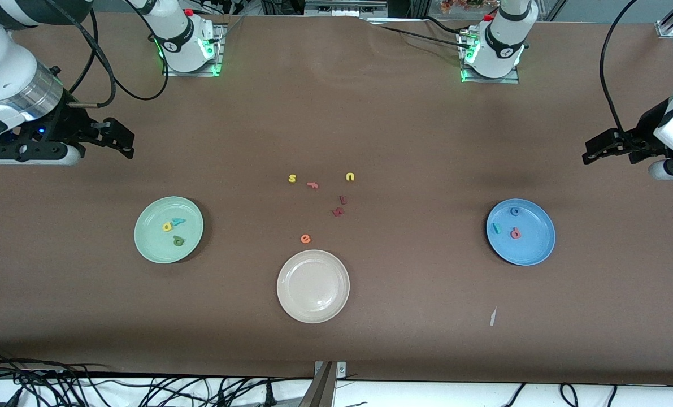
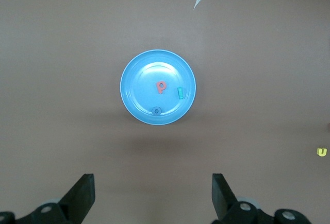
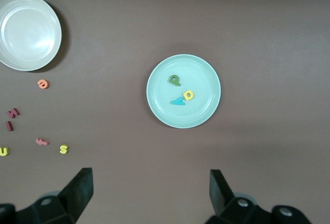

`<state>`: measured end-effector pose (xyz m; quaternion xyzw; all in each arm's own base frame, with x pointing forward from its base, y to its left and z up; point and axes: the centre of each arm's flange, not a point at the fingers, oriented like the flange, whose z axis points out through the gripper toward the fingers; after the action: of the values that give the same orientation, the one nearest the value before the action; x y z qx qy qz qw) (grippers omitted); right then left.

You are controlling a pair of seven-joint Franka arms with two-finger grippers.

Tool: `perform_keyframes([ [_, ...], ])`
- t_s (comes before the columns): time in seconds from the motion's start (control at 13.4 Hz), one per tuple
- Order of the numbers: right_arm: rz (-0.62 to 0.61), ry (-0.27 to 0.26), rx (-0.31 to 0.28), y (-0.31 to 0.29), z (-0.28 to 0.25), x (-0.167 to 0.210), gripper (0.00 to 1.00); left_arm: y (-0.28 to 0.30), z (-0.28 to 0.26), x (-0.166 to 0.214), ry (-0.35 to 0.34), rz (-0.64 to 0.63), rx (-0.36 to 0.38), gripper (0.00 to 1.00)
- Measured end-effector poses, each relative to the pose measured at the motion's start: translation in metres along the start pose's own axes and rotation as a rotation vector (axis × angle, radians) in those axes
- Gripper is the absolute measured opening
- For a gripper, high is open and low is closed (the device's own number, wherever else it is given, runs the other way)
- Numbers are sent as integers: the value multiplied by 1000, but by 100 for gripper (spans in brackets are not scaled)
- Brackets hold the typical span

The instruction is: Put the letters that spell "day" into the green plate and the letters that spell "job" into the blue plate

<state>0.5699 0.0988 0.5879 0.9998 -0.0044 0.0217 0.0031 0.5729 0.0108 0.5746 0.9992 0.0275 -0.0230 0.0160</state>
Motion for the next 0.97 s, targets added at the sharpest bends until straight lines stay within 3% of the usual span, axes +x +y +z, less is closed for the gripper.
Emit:
perform_keyframes([
  [0.97, 7, 0, -1, 3, 16, 7, 100, 0, -4, -2, 7, 2, 0, 100],
])
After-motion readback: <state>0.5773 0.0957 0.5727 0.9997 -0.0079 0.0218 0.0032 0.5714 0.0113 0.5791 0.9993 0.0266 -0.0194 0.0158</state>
